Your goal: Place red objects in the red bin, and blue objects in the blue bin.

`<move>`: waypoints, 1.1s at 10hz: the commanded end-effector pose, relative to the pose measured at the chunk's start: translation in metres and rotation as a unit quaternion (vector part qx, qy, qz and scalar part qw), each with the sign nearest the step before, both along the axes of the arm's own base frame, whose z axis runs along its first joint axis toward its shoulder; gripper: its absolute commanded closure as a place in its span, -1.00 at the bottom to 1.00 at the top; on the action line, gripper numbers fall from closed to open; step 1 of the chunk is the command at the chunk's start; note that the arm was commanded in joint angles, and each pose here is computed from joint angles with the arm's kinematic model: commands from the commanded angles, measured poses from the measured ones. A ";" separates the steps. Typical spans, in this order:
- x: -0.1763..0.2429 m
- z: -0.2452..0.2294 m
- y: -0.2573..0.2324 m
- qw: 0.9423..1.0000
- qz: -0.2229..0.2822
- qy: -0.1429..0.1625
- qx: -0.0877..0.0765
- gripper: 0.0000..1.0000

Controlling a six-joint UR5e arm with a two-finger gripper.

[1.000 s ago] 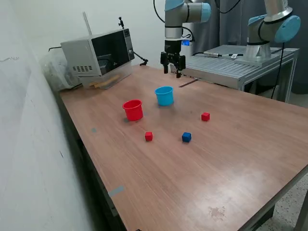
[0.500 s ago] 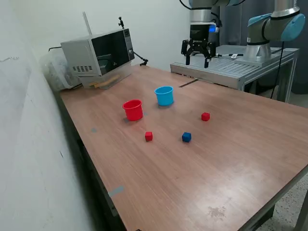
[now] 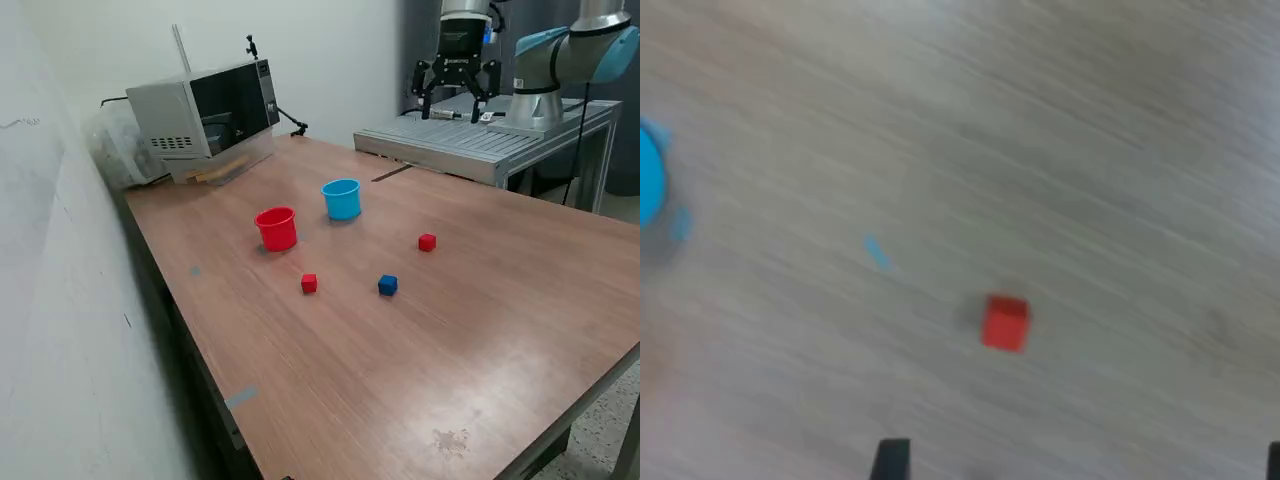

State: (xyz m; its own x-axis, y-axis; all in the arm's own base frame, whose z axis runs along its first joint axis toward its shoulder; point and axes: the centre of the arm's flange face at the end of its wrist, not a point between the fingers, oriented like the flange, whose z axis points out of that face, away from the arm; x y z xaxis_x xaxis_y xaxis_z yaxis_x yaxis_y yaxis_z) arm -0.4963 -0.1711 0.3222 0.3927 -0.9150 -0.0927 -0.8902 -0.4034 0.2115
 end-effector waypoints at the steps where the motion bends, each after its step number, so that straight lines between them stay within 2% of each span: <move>1: -0.023 0.007 -0.068 1.000 0.010 0.015 -0.018 -1.00; 3: -0.067 -0.028 -0.093 1.000 0.005 -0.004 -0.018 -1.00; 6: -0.151 -0.087 -0.111 0.999 -0.047 -0.013 -0.018 -1.00; 7: -0.171 -0.099 -0.112 0.998 -0.064 -0.008 -0.006 -1.00; 9: -0.194 -0.116 -0.116 0.996 -0.090 -0.002 -0.005 -1.00; 11: -0.206 -0.138 -0.119 0.996 -0.092 -0.006 -0.004 -1.00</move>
State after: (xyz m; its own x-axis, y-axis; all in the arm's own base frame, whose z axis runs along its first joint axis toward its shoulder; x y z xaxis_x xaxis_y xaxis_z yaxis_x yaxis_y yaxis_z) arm -0.6775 -0.2844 0.2159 0.2509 -0.9650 -0.0759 -0.9429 -0.2614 0.2064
